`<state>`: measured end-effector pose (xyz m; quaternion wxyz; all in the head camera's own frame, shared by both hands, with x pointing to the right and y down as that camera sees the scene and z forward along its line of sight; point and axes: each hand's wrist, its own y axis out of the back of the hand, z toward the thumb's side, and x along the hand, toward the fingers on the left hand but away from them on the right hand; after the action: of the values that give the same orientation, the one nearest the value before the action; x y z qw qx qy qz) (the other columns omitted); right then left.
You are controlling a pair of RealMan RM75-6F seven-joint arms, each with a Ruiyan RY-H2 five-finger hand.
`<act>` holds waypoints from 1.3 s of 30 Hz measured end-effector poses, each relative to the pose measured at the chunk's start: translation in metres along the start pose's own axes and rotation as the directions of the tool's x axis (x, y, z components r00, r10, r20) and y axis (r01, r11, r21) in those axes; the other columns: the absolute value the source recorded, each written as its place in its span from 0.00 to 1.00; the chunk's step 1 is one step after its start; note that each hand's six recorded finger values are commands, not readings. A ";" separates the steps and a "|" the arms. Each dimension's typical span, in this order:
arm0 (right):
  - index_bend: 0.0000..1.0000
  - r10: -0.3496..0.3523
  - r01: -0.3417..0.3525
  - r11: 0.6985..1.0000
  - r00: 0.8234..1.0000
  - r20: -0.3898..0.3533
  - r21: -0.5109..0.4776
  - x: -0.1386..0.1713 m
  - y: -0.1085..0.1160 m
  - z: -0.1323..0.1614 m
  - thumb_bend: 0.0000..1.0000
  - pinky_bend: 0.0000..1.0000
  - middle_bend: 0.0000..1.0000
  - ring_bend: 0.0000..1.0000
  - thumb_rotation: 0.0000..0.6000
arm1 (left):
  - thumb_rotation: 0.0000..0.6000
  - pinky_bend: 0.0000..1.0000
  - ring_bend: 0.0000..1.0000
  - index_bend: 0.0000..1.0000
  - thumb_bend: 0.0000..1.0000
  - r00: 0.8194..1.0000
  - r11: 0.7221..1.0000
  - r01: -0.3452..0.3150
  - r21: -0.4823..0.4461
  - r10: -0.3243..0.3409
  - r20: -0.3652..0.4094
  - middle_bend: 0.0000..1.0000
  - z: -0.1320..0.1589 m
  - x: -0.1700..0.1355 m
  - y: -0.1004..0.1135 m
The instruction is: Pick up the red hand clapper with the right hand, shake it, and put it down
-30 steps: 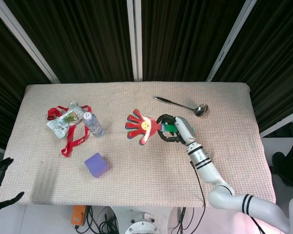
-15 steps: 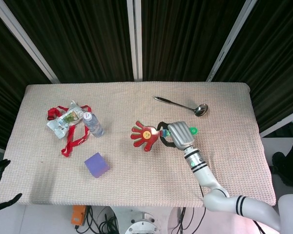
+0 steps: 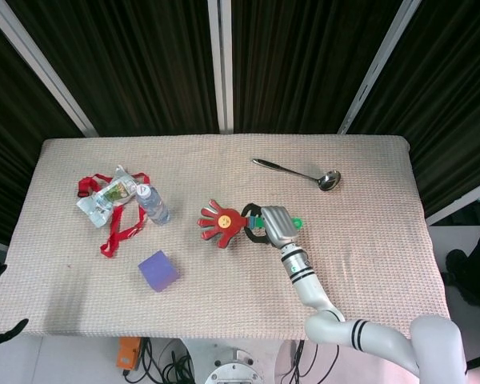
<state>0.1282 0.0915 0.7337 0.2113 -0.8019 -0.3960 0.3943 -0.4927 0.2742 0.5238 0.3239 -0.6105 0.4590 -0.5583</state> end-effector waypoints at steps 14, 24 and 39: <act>0.00 -0.037 0.037 0.994 0.999 0.003 0.104 0.022 0.052 0.004 0.04 0.00 0.00 0.00 1.00 | 1.00 0.00 0.00 0.09 0.12 1.000 1.000 -0.005 -0.004 0.005 -0.001 0.07 -0.001 0.000 0.000; 0.00 -0.235 0.146 0.877 0.961 0.143 0.457 0.165 0.137 -0.095 0.08 0.00 0.00 0.00 1.00 | 1.00 0.00 0.00 0.09 0.12 1.000 1.000 -0.014 0.010 0.014 0.009 0.07 0.003 0.004 -0.002; 0.00 -0.403 0.127 0.802 0.837 0.370 0.584 0.350 0.179 -0.185 0.09 0.00 0.00 0.00 1.00 | 1.00 0.00 0.00 0.09 0.12 0.998 0.990 -0.012 0.139 0.003 0.064 0.06 0.011 0.029 -0.010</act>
<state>0.4912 0.2603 0.5656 0.3778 -0.5218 -0.4205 0.6389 -0.4812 0.2501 0.5417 0.3824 -0.6020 0.4105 -0.5681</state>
